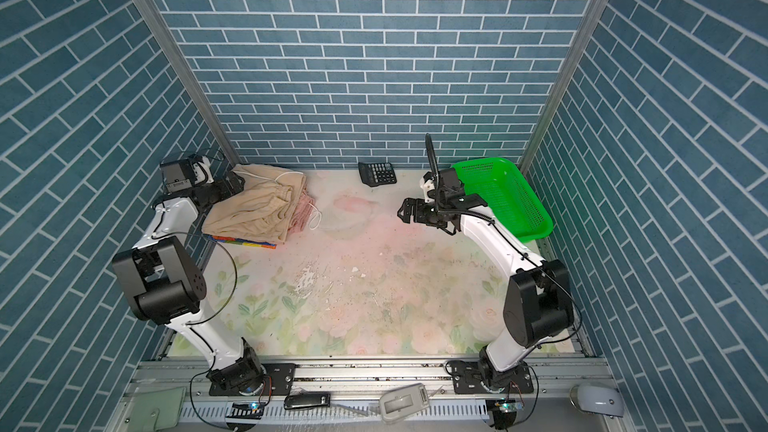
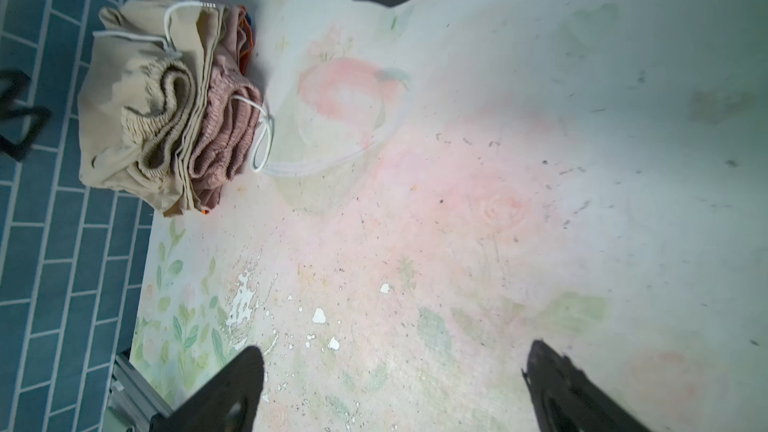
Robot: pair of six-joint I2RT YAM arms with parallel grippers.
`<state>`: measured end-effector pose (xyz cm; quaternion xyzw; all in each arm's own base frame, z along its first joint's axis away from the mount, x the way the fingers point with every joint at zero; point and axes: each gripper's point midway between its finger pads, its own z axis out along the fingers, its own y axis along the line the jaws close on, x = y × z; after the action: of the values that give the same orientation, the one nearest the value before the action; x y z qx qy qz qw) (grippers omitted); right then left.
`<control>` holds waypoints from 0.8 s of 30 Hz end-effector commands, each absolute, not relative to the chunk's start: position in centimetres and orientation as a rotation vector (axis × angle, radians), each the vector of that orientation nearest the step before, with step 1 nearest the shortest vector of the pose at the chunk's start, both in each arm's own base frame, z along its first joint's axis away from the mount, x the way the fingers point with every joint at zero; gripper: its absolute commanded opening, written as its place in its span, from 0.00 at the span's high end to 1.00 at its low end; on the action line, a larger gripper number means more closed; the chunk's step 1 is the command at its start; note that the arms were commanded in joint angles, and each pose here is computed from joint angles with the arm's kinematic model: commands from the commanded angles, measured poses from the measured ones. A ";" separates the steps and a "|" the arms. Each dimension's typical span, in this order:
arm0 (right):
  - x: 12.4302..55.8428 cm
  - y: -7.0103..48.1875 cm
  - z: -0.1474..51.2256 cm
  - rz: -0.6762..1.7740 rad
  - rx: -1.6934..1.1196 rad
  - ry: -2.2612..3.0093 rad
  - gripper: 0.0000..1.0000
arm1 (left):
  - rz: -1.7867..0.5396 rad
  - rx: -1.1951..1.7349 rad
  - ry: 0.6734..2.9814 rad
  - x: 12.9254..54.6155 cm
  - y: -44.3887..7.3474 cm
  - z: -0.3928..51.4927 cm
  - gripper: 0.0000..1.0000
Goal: Fold and stack the shorts
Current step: 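Open the left gripper to release the shorts on the stack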
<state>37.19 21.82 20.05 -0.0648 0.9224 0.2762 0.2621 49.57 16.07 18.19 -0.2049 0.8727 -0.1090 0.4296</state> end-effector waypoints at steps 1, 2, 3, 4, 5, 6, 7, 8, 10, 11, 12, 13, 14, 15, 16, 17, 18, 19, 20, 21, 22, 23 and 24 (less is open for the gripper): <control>35.8 20.0 19.1 0.676 -0.186 2.530 0.01 | -0.252 -0.570 2.203 49.4 17.1 15.1 0.00; 35.7 19.7 19.1 0.674 -0.176 2.530 0.01 | -0.257 -0.577 2.208 49.3 17.2 14.3 0.01; 35.5 19.6 19.1 0.676 -0.169 2.527 0.01 | -0.264 -0.584 2.212 49.3 17.2 13.6 0.01; 35.4 19.5 19.1 0.678 -0.166 2.527 0.01 | -0.265 -0.588 2.219 49.3 17.3 13.1 0.00; 35.3 19.4 19.1 0.680 -0.161 2.527 0.01 | -0.266 -0.588 2.229 49.3 17.3 12.6 0.00; 35.2 19.4 19.1 0.683 -0.161 2.525 0.01 | -0.271 -0.586 2.239 49.3 17.2 12.1 0.00; 35.0 19.3 19.2 0.683 -0.161 2.525 0.01 | -0.275 -0.582 2.241 49.4 17.2 12.0 0.00; 34.8 19.2 19.3 0.683 -0.158 2.524 0.01 | -0.282 -0.575 2.239 49.4 17.1 12.0 0.00; 34.6 18.8 19.7 0.667 -0.154 2.517 0.01 | -0.296 -0.560 2.223 49.5 16.8 12.8 0.00; 34.5 18.6 19.9 0.652 -0.152 2.512 0.01 | -0.308 -0.547 2.207 49.6 16.6 13.5 0.00; 34.5 18.2 20.2 0.633 -0.148 2.506 0.01 | -0.322 -0.531 2.185 49.7 16.3 14.7 0.00; 34.4 17.8 20.6 0.610 -0.145 2.499 0.01 | -0.334 -0.514 2.160 49.8 16.0 15.9 0.00; 34.5 17.0 20.9 0.569 -0.133 2.488 0.01 | -0.350 -0.488 2.128 49.8 15.4 17.5 0.01; 34.6 16.2 21.2 0.517 -0.117 2.475 0.01 | -0.363 -0.465 2.091 49.7 14.8 19.3 0.00; 34.7 15.2 21.5 0.465 -0.093 2.460 0.01 | -0.369 -0.448 2.056 49.5 14.3 21.0 0.00; 35.0 13.7 21.6 0.382 -0.058 2.445 0.01 | -0.376 -0.427 2.012 49.1 13.6 22.9 0.00; 35.2 12.0 21.9 0.290 -0.013 2.420 0.01 | -0.378 -0.407 1.964 48.6 12.9 24.8 0.00; 35.4 10.4 22.0 0.208 0.025 2.401 0.01 | -0.375 -0.386 1.931 48.0 12.1 26.4 0.00; 35.6 8.5 22.1 0.112 0.071 2.371 0.01 | -0.363 -0.360 1.904 47.3 11.1 28.0 0.00; 35.8 6.7 22.3 0.028 0.119 2.334 0.01 | -0.344 -0.324 1.882 46.5 9.9 29.4 0.01; 35.8 4.9 22.3 -0.054 0.168 2.304 0.02 | -0.323 -0.297 1.867 45.8 9.0 30.2 0.00; 35.7 2.9 22.3 -0.146 0.227 2.266 0.02 | -0.307 -0.271 1.852 44.9 7.8 30.9 0.00; 35.5 1.3 22.4 -0.221 0.253 2.229 0.02 | -0.285 -0.255 1.838 44.0 6.9 31.3 0.00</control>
<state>35.64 7.49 22.18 0.0534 0.9164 0.0532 0.3930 45.45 9.00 29.82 -0.1316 0.8023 -0.1368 0.5659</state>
